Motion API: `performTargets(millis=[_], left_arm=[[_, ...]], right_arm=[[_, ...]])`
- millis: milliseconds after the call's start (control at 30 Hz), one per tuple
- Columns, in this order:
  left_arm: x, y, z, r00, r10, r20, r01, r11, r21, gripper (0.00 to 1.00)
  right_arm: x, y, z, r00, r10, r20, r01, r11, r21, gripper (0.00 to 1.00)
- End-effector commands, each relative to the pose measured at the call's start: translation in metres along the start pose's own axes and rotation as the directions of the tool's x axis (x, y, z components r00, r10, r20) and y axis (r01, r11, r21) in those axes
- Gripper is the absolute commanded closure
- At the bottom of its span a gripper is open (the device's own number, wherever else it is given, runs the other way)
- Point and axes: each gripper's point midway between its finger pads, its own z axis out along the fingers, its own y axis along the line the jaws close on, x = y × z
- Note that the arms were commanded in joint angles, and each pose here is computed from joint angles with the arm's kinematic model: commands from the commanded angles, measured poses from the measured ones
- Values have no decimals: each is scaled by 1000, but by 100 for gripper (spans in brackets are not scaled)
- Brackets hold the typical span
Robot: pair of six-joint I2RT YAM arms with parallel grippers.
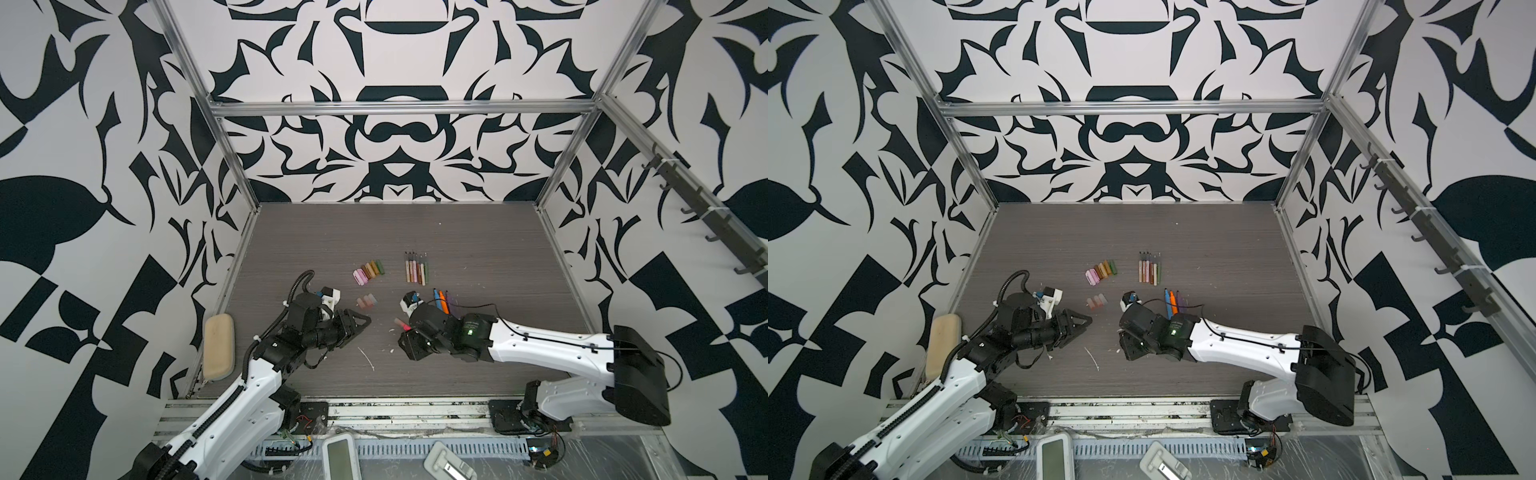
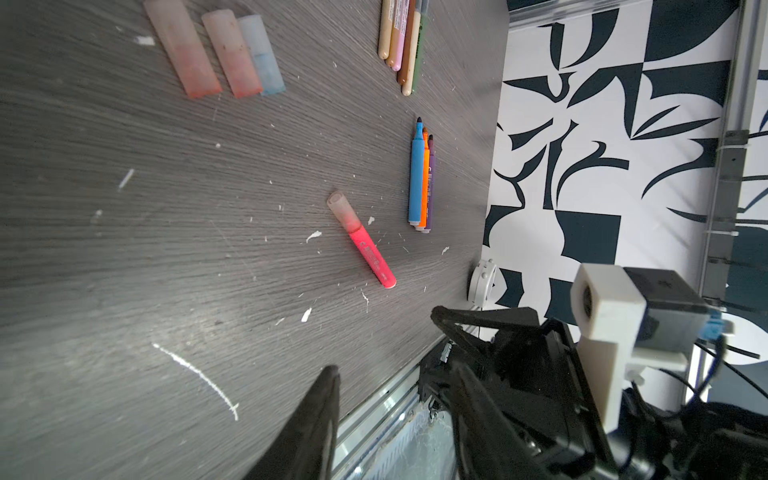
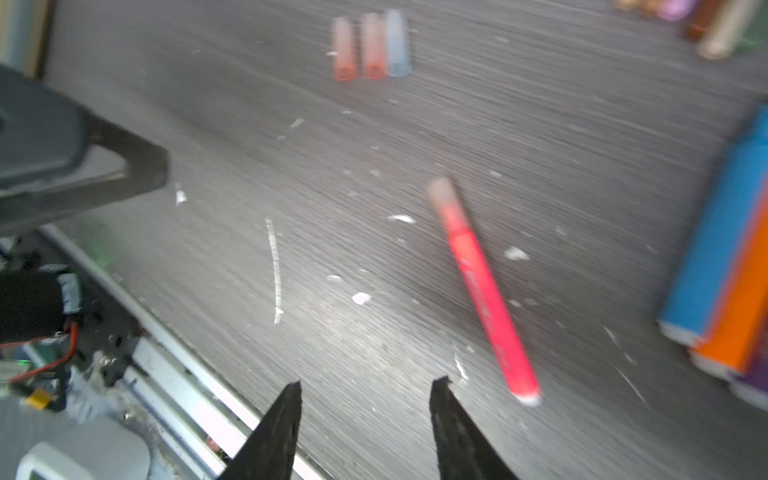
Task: Open the pen caps
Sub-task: 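Lower the right gripper around the pink marker body and close it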
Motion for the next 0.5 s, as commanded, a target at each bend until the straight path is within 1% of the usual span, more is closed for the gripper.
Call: performTargets(millis=[0, 167, 300, 400, 467], left_arm=[[-18, -21, 2, 994, 105, 40, -106, 994, 24, 54], [-31, -19, 13, 987, 149, 56, -148, 989, -17, 55], [-40, -16, 15, 983, 151, 100, -149, 988, -29, 55], [-44, -17, 16, 983, 146, 115, -143, 989, -29, 55], [-45, -17, 16, 984, 143, 111, -139, 989, -41, 56]], right_arm=[[20, -39, -3, 996, -42, -82, 54, 988, 145, 45], [27, -52, 9, 973, -142, -181, 179, 961, 211, 45], [26, -63, 26, 959, -167, -229, 218, 951, 218, 45], [25, -67, 40, 955, -165, -248, 214, 959, 185, 45], [23, -66, 45, 947, -188, -259, 236, 957, 168, 45]])
